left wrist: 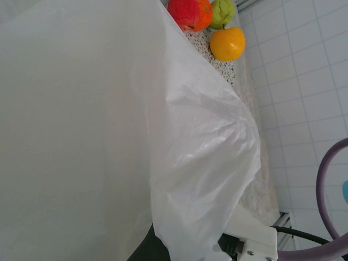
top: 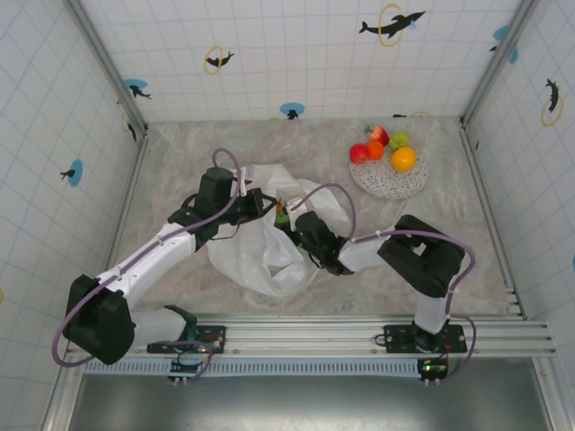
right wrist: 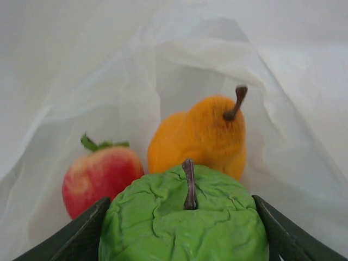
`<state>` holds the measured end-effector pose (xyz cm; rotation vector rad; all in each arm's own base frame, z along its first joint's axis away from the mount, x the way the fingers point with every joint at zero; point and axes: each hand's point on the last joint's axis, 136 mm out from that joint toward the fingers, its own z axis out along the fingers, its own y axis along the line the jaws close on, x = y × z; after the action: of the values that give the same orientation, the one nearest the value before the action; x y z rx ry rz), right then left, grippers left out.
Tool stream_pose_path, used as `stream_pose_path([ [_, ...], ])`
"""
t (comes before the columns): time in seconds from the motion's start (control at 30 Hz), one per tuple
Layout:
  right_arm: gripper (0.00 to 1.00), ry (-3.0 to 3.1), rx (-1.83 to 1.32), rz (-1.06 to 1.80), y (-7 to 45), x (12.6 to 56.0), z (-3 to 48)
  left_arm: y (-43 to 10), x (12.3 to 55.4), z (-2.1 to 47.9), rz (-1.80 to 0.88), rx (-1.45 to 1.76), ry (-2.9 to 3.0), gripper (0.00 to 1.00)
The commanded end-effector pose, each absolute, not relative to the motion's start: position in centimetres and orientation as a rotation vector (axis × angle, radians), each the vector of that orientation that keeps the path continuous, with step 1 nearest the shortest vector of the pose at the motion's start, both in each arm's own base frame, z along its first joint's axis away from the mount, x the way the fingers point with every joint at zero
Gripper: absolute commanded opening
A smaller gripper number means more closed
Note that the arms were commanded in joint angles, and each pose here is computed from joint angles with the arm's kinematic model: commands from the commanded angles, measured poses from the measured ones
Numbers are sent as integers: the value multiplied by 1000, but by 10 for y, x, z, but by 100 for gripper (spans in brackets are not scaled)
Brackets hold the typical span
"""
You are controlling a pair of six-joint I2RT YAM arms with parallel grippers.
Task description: Place the fruits into the plastic bag
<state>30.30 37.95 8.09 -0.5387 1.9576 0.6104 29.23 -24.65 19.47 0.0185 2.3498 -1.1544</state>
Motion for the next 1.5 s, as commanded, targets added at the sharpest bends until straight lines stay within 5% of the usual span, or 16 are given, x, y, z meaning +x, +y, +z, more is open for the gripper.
stream_pose_path([
  [0.0, 59, 1859, -361, 651, 389, 324, 105, -254, 296, 214, -1202, 82, 2304, 0],
  [0.33, 65, 1872, -349, 713, 404, 328, 96, -253, 301, 217, -1168, 90, 2293, 0],
  [0.77, 88, 1945, -498, 801, 401, 307, 82, -251, 303, 210, -1140, 94, 2305, 0],
  [1.47, 95, 2030, -819, 695, 344, 247, 79, -243, 305, 204, -1061, 98, 2310, 0],
])
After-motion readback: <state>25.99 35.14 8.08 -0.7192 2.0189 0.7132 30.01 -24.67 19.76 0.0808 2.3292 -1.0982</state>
